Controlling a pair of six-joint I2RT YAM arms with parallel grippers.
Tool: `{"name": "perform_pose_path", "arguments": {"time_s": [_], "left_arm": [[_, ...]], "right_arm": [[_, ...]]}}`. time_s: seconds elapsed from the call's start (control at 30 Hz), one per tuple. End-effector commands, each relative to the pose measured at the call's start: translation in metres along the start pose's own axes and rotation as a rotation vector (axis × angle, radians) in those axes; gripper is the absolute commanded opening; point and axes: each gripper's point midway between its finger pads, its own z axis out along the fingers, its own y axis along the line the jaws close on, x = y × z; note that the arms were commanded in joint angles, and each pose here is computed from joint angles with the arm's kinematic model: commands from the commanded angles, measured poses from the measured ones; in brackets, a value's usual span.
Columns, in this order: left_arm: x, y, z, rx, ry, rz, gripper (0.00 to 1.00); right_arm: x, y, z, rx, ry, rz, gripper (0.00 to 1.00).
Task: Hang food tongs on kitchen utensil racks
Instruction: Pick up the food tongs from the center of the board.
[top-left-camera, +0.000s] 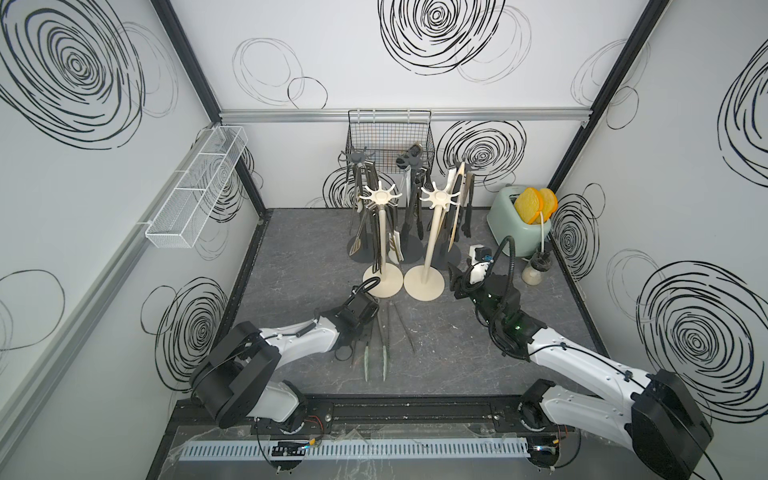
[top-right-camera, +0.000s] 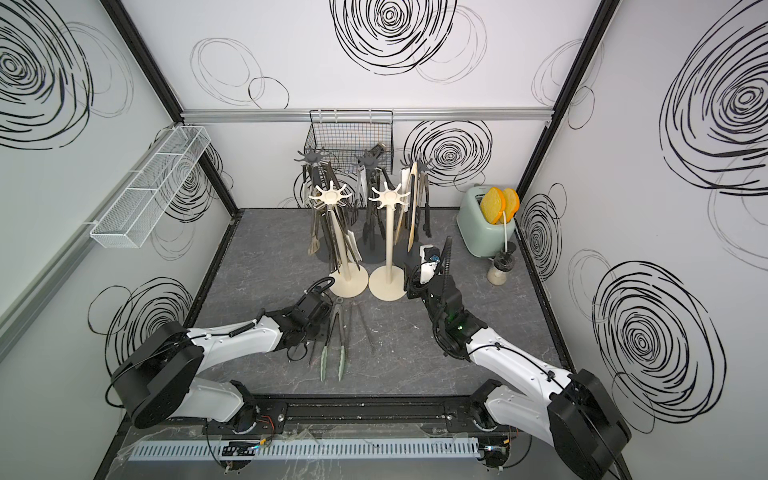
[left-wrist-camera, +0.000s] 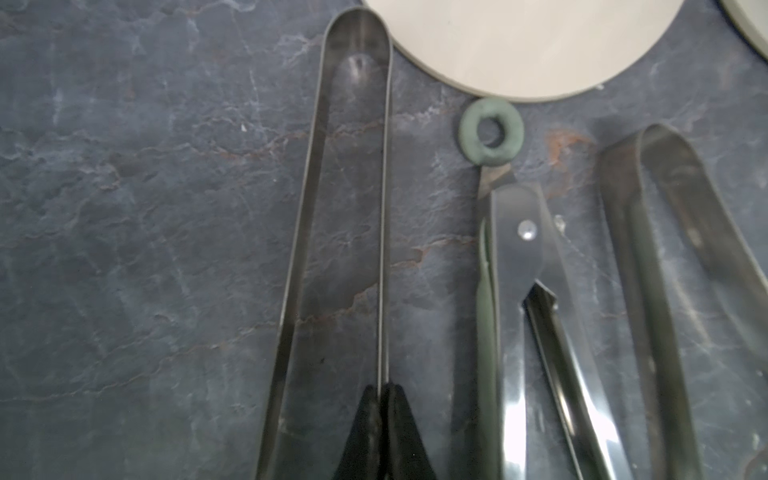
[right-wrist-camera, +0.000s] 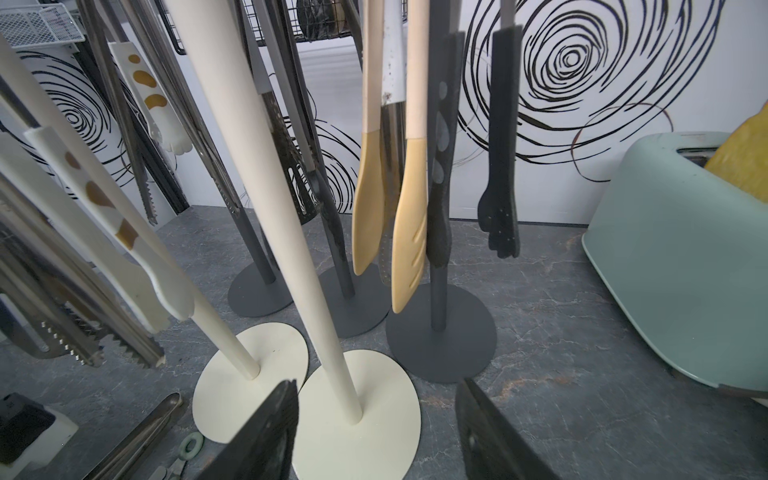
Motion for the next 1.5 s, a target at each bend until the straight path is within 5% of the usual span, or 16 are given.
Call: {"name": "perform_pose_path", "arguments": {"time_s": [0.0, 0.3, 0.7, 0.97, 1.27, 1.47], "left_arm": [[0.017, 0.021, -0.003, -0.091, 0.045, -0.018, 0.01], [0.001, 0.010, -0.029, -0.057, -0.032, -0.028, 0.00], [-0.001, -0.038, -0.098, 0.193, -0.149, -0.023, 0.00], [-0.024, -0.107, -0.172, 0.558, -0.424, 0.151, 0.00], [-0.086, -0.141, -0.263, 0.640, -0.863, 0.216, 0.00], [-0.122, -0.149, -0.296, 0.617, -1.052, 0.195, 0.00]], "right_arm": [[-0.003, -0.003, -0.006, 0.000, -0.011, 0.018, 0.63], [-0.012, -0.010, -0.017, 0.012, -0.034, 0.029, 0.63], [-0.021, -0.034, -0.032, 0.055, -0.034, 0.044, 0.63], [-0.024, -0.046, -0.041, 0.069, -0.036, 0.067, 0.63], [-0.023, -0.052, -0.043, 0.081, -0.034, 0.067, 0.63], [-0.022, -0.053, -0.042, 0.083, -0.032, 0.065, 0.63]]}}
